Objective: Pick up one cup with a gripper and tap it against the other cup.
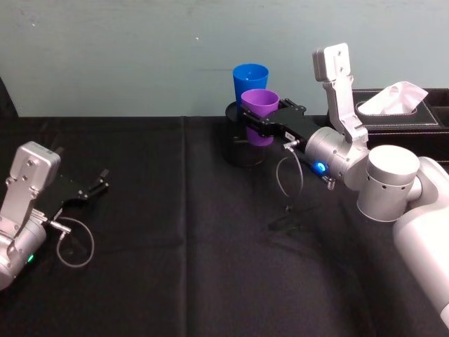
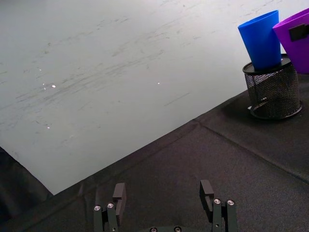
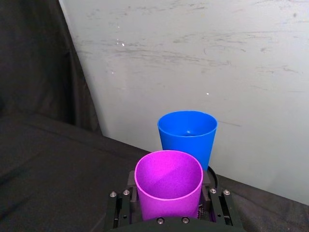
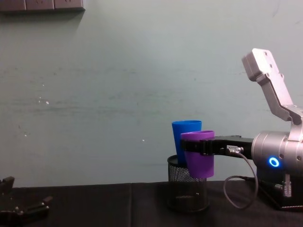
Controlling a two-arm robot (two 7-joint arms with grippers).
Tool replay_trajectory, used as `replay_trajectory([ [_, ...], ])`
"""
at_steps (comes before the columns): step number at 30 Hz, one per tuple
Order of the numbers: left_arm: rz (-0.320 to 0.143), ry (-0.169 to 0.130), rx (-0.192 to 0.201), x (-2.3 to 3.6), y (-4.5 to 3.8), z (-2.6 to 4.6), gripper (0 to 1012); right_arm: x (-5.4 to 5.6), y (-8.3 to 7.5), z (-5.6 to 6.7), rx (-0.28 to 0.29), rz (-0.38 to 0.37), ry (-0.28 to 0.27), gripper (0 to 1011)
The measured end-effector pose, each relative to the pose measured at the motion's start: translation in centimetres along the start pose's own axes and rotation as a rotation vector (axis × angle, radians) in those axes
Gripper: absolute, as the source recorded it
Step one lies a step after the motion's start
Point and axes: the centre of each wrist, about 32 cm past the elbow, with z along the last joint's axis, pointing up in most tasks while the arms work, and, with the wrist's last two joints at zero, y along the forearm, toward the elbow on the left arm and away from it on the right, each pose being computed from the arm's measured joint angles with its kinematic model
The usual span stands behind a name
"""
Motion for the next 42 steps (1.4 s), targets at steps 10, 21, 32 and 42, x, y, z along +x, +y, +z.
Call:
replay_trajectory([
  [10,0.0,0.0,0.0,0.0,0.0,0.0,1000,0.0,0.0,0.0,0.0,0.0,0.0,730],
  [21,0.0,0.0,0.0,0.0,0.0,0.0,1000,0.0,0.0,0.0,0.0,0.0,0.0,730],
  [32,0.0,0.0,0.0,0.0,0.0,0.0,1000,0.0,0.0,0.0,0.0,0.0,0.0,730],
  [42,0.0,0.0,0.0,0.0,0.0,0.0,1000,0.0,0.0,0.0,0.0,0.0,0.0,730],
])
